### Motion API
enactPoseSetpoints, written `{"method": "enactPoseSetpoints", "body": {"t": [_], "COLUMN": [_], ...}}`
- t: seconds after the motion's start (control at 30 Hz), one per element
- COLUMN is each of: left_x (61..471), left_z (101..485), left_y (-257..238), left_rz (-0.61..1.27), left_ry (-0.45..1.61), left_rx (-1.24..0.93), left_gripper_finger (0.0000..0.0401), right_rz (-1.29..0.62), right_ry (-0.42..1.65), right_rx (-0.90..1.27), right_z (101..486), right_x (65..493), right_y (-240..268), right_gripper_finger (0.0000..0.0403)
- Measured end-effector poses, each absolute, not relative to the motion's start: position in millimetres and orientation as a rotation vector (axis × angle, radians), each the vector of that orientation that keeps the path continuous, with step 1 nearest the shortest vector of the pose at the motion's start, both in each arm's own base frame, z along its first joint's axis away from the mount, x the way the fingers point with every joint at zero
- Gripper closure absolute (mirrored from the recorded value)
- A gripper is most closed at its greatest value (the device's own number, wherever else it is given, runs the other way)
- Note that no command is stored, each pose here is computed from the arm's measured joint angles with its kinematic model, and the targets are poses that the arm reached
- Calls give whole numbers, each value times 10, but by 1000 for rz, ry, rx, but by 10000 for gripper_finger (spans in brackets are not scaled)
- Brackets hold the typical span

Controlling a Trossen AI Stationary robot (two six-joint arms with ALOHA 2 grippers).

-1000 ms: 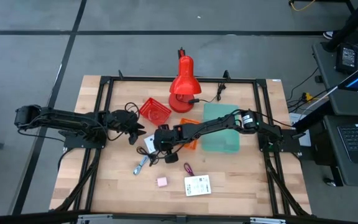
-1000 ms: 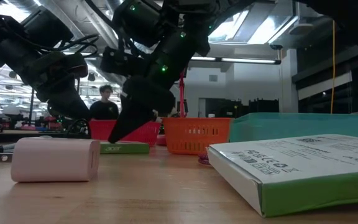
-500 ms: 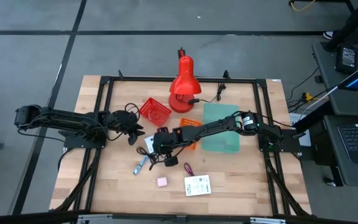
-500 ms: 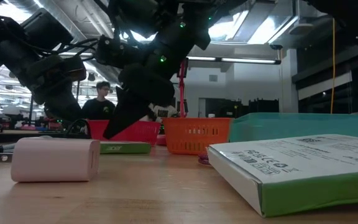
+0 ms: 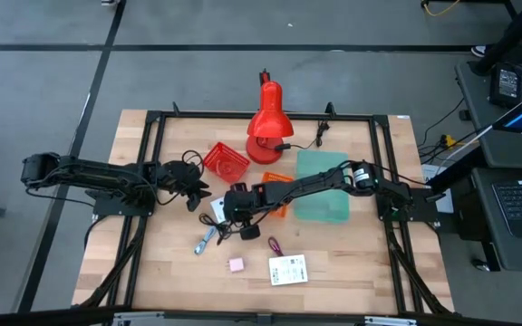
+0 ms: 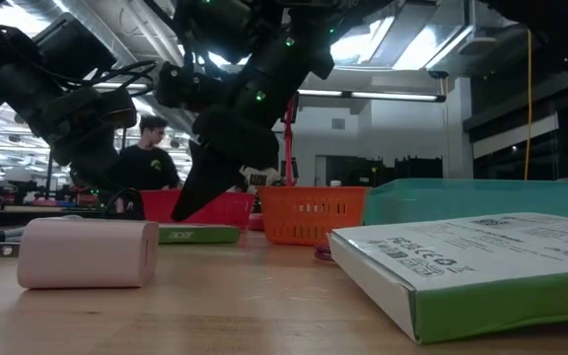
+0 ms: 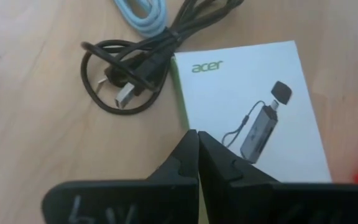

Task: Pick and place items into bin
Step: Put the top card reader box into the red bin

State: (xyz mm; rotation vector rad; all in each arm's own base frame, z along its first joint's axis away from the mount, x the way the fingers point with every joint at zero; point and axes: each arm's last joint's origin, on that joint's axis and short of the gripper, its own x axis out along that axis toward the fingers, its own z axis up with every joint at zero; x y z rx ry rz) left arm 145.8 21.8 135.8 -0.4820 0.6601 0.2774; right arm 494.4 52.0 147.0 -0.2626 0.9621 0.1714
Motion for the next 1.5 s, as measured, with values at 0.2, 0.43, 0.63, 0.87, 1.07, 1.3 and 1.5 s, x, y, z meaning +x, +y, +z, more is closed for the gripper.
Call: {"method": "enactPoseSetpoints", "body": {"t": [0.2, 0.43, 0.63, 0.87, 1.07, 1.3, 1.5], "left_x": [1459, 1459, 1469, 1474, 1475, 1476, 1478], "left_z": [1358, 1358, 1371, 1377, 1378, 1380, 1381], "left_y": [217, 217, 219, 220, 219, 220, 220], "left_rz": [276, 276, 271, 268, 268, 268, 268], "left_ry": [660, 660, 644, 636, 635, 632, 630], "left_rx": [-482, -482, -475, -474, -474, -474, -477], "left_gripper_finger": [240, 240, 240, 240, 240, 240, 240], "right_rz": [147, 139, 132, 151, 181, 282, 337], "right_ry": [965, 979, 971, 966, 963, 941, 932], "right_rx": [-274, -263, -251, -270, -324, -325, -324], "right_z": [1470, 1424, 1382, 1380, 1380, 1378, 1376], "right_x": [4945, 4920, 4906, 4907, 4907, 4911, 4907], "right_y": [500, 491, 488, 488, 488, 514, 546], "right_gripper_finger": [403, 403, 403, 403, 403, 403, 403]}}
